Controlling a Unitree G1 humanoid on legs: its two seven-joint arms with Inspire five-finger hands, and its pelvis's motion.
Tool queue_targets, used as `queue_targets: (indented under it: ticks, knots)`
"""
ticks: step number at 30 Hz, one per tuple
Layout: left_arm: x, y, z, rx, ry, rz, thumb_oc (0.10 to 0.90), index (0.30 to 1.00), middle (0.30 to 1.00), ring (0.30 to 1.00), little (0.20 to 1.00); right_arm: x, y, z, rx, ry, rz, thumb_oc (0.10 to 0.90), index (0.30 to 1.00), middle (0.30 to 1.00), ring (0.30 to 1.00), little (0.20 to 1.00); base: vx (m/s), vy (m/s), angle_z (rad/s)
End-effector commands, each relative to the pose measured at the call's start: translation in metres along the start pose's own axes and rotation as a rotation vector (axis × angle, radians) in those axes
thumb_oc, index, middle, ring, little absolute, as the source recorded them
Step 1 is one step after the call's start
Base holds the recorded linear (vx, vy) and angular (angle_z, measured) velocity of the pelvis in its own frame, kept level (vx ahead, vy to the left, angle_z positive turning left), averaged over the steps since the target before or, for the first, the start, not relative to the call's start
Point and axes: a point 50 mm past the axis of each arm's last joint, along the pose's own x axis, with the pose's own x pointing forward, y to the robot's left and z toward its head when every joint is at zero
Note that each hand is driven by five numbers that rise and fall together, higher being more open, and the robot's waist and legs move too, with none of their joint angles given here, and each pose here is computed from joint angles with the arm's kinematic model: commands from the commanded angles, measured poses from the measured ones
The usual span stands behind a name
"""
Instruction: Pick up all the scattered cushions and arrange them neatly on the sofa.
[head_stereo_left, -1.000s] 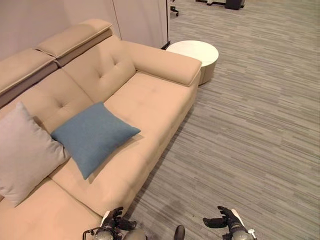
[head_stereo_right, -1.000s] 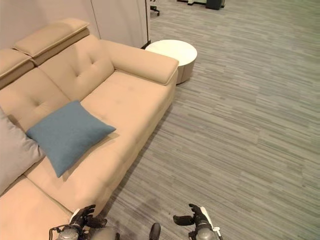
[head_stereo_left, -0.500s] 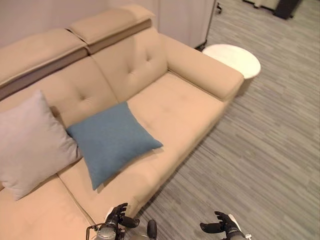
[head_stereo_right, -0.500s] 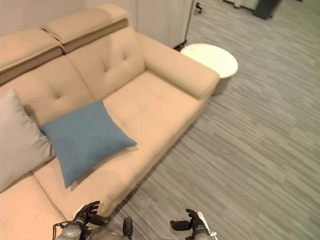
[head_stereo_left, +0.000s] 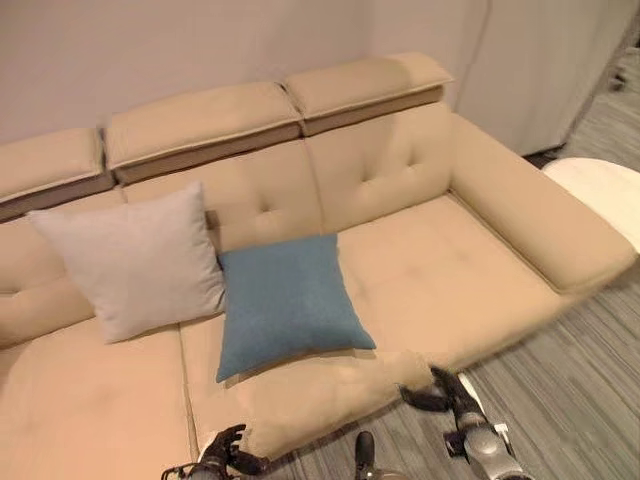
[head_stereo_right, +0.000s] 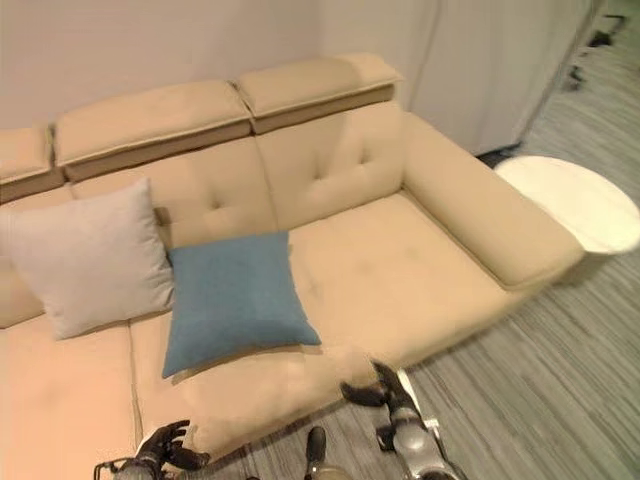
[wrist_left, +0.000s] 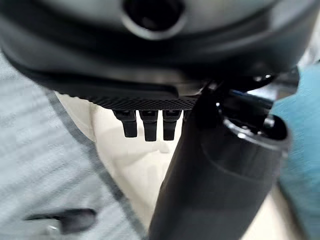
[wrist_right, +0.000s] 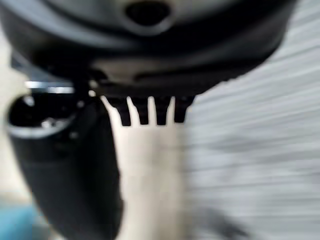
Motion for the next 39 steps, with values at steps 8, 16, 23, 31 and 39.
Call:
queue_targets:
  ticks: [8,16,23,31,39]
  knots:
    - [0.002,-0.001,0.008,-0.023,-0.033,0.005,0.800,0.900,0.900,0.900,0.900,-0.004,-0.021,-0.011,0.097,0.001,-0.080,0.800,0.900,0.900,0.900,0.900,0.03,-0.028,0.52]
    - [-0.002,0.018,-0.003,-0.069,-0.015,0.076,0.800,0.900,0.900,0.900,0.900,-0.001,-0.035,0.010,0.135,-0.096,-0.137,0.800,0.900,0.900,0.900,0.900,0.10,0.038,0.22]
    - [-0.004,0.041,0.022,-0.248,-0.170,0.184,0.800,0.900,0.900,0.900,0.900,-0.005,-0.069,0.060,0.212,-0.315,-0.259,0.800,0.900,0.900,0.900,0.900,0.06,0.035,0.05]
    - [-0.034,0.082,0.152,-0.596,-0.743,0.251,0.800,0.900,0.900,0.900,0.900,-0.029,-0.066,0.188,0.419,-0.750,-0.197,0.800,0.900,0.900,0.900,0.900,-0.05,0.008,0.09]
    - [-0.051,0.082,0.227,-0.574,-0.960,0.193,0.800,0.900,0.900,0.900,0.900,-0.046,-0.054,0.250,0.460,-0.901,-0.109,0.800,0.900,0.900,0.900,0.900,-0.11,0.028,0.01]
